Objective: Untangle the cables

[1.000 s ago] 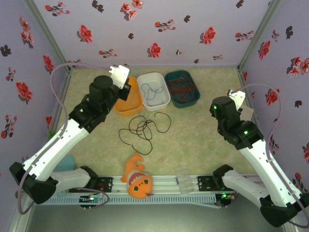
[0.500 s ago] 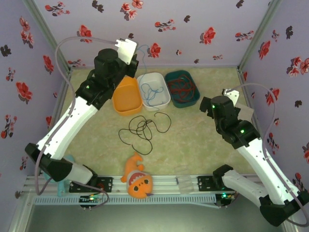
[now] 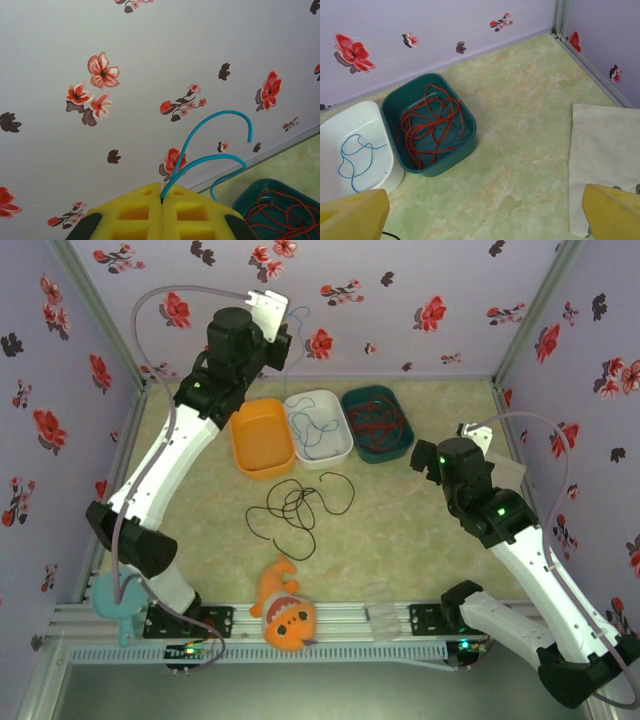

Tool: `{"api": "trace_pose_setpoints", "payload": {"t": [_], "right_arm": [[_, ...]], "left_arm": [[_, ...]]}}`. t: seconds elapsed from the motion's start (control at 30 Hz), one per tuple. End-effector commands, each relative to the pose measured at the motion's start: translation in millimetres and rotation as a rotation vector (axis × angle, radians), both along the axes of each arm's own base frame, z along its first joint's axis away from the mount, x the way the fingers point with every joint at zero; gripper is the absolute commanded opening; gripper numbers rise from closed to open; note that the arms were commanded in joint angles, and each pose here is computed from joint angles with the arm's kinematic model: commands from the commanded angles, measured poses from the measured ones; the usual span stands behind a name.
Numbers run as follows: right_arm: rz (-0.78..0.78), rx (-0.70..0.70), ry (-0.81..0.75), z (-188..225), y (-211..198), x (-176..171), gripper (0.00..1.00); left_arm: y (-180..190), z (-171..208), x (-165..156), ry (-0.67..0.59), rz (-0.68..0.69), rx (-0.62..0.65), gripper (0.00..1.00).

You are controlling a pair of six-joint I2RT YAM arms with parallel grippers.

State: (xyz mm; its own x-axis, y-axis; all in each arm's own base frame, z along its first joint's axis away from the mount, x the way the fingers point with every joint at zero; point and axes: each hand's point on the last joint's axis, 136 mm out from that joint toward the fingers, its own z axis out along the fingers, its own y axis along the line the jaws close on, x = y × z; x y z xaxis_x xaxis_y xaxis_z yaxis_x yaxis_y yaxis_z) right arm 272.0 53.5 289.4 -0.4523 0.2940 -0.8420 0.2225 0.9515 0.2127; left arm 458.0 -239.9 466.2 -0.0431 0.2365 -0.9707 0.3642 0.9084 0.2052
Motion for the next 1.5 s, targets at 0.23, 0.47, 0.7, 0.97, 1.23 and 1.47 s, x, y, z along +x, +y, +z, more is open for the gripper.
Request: {"api": "trace_pose_setpoints", "payload": {"t": [0.23,0.47,0.7,0.97,1.23,1.47], "right_arm": [[-0.005,0.049,-0.008,0.0,4.7,4.4,0.99],[-0.011,0.048,-0.004,-1.6,3.6,4.0,0.99],[-0.011,0.045,0.002,-3.2,5.3,6.8,0.99],[0.010,0.040,0.037,-2.5,12.2,11.4,0.99],[0.021,0.059,0.084,-13.7,19.8,14.6,0.99],[0.023,0.055,0.111,-19.0,23.2,18.2,0.99]], "left_arm": [[-5.7,-17.0,22.0,0.056,-0.022,-0.026,0.00],[-14.9,-48.7,31.3,0.128,-0.041,-0.019,0.00],[-34.1,-102.3,44.8,0.259,-0.084,-0.020,0.00],[-48.2,-165.4,64.2,0.381,-0.082,0.006,0.00],[-51.9,-234.3,71.8,0.558,-0.052,0.070,0.00],[-56.5,-276.6,72.1,0.658,-0.055,0.098,0.00]]}}
